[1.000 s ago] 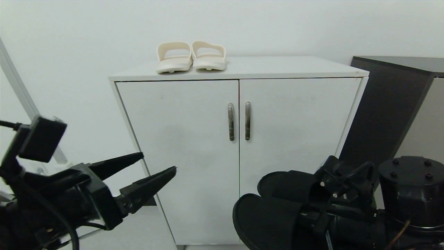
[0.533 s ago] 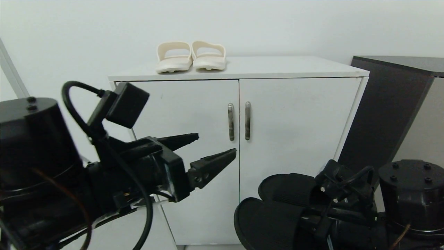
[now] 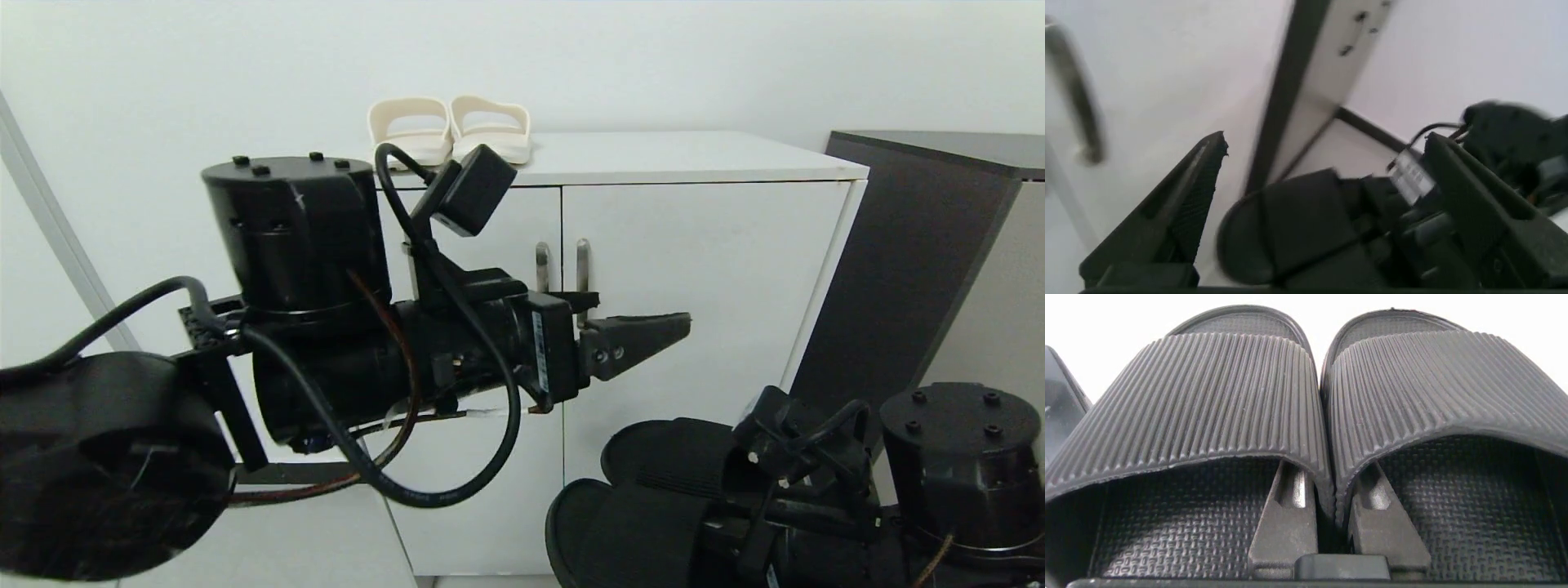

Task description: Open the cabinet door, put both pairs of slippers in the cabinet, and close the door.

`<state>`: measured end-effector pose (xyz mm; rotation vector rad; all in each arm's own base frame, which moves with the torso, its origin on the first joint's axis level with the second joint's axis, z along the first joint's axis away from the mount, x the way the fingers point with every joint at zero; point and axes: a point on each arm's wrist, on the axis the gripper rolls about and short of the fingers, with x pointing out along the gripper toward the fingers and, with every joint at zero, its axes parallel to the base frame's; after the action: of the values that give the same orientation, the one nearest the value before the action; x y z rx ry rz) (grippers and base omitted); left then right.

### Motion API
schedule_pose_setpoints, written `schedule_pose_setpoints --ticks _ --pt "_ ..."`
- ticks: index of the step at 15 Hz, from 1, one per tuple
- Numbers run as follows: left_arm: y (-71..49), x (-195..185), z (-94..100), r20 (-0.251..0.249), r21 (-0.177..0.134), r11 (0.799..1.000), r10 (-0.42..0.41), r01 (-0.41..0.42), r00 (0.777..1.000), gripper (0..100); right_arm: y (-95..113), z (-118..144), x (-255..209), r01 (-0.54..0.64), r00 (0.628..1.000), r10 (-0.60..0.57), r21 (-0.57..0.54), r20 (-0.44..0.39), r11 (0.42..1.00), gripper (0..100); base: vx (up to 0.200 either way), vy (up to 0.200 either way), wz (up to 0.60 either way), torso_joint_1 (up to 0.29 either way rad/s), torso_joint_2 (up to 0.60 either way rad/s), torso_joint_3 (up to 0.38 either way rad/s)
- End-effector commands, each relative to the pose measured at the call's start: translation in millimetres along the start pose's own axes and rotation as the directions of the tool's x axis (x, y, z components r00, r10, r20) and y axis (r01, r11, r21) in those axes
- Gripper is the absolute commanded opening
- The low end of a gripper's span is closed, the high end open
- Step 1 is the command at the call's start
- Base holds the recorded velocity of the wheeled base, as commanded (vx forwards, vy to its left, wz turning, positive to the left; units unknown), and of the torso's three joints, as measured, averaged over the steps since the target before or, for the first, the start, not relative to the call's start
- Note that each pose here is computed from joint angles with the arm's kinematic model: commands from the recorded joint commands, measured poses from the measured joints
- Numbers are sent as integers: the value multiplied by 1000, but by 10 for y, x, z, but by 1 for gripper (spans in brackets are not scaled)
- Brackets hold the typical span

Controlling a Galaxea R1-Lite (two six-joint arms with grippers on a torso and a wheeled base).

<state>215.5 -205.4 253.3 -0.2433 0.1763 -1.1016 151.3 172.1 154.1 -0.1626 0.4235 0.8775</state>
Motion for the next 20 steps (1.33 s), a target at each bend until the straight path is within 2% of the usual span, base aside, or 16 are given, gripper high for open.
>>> schedule_pose_setpoints --ticks 1,2,3,6,8,14,20 --pt "152 124 24 -6 -28 1000 3 -4 1000 100 1 -6 6 0 1000 0 0 -2 1000 0 0 0 0 0 0 0" --pt "234 165 64 -3 -73 997 -13 13 1000 100 1 2 6 -1 1000 1 0 5 1000 0 0 0 0 0 0 0" --pt "304 199 77 0 -87 996 -3 3 1000 100 1 -3 9 -1 1000 1 0 4 1000 0 0 0 0 0 0 0" --pt "528 302 16 -13 -101 994 51 -52 999 100 1 -6 13 -1 1000 1 0 2 1000 0 0 0 0 0 0 0" --pt "609 317 18 -6 -102 991 83 -83 997 100 0 -6 13 1 1000 -1 0 2 1000 0 0 0 0 0 0 0" --pt "731 420 47 22 -96 983 162 -159 987 100 0 -8 17 1 1000 -1 0 1 1000 0 0 0 0 0 0 0" --pt "756 407 26 22 -97 976 196 -193 980 100 0 -8 17 1 1000 -1 0 1 1000 0 0 0 0 0 0 0"
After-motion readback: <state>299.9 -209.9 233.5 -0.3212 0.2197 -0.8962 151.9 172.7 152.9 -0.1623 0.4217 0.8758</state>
